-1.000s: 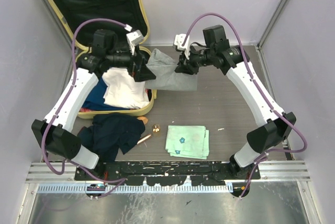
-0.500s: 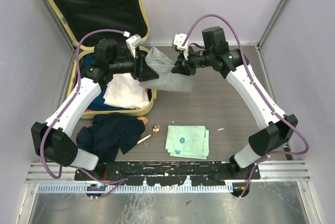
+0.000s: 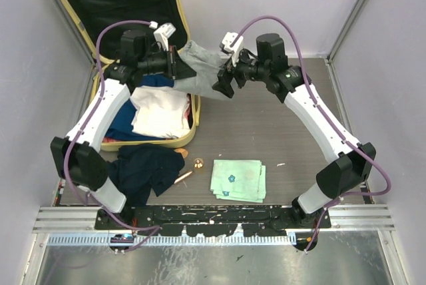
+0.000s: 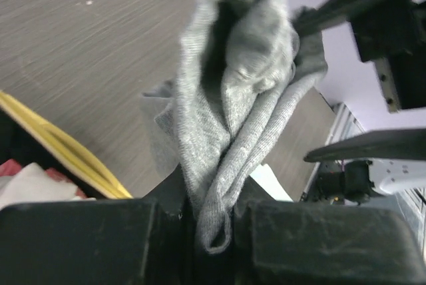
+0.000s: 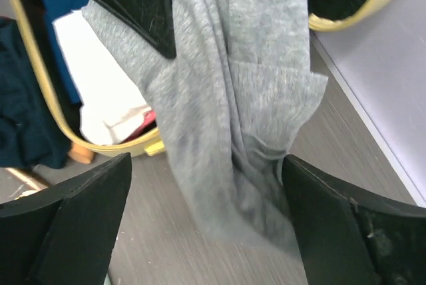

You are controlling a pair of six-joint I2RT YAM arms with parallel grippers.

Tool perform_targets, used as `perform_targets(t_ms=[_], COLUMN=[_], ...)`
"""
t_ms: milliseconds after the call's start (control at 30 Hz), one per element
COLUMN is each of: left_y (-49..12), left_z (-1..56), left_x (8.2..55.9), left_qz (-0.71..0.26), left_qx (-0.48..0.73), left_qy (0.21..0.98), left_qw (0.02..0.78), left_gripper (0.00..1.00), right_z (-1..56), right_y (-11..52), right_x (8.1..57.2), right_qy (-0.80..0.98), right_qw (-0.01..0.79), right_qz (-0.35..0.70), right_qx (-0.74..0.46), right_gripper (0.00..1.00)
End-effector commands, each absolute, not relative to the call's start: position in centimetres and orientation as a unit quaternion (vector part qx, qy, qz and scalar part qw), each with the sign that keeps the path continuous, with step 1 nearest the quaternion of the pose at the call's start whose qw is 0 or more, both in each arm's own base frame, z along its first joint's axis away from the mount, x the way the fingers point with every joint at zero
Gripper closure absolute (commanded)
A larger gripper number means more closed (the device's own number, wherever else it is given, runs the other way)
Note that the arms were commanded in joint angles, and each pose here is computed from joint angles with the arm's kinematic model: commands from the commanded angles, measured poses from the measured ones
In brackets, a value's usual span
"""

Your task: Pack the luggage

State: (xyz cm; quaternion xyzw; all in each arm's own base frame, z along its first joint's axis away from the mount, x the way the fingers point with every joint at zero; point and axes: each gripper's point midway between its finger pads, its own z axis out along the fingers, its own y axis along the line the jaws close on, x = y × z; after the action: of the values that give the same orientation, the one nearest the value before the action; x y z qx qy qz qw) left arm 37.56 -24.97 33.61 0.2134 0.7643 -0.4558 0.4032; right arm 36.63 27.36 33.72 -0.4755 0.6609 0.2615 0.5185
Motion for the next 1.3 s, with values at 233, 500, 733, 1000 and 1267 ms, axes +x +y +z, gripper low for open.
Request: perform_targets(t_ms=[233, 500, 733, 1000, 1267], left_y=[-22.2, -13.5, -7.4, -5.1, -2.2], left_z=[25.2, 21.2, 18.6, 15.4, 13.8], left_x=[47.1, 49.1, 49.2, 51.2, 54.3], left_qz=[-0.380, -0.315, -0.248, -0.204, -0.119], left_qx=[0.114, 0.050, 0.032, 0.058, 0.083], left_qy=[0.852, 0.902, 0.931, 0.940, 0.946], left_qw=[0.341, 0.292, 0.265, 0.269, 0.290], left_gripper=[1.00, 1.00, 1.00, 0.91, 0.83], right_z=[34.1, 33.2, 32.7, 32.3, 31.5], right_y=[23.2, 22.6, 23.1, 23.5, 23.1], right_x=[40.5, 39.7, 39.6, 39.4, 38.5], right_qy=[0.721, 0.732, 0.735, 0.735, 0.744], right_qw=[0.558, 0.548, 0.537, 0.528, 0.514], right_qz=[0.194, 0.197, 0.213, 0.223, 0.222], right_qx=[-0.361, -0.355, -0.354, -0.362, -0.365], right_gripper=[0.00, 0.00, 0.00, 0.00, 0.00])
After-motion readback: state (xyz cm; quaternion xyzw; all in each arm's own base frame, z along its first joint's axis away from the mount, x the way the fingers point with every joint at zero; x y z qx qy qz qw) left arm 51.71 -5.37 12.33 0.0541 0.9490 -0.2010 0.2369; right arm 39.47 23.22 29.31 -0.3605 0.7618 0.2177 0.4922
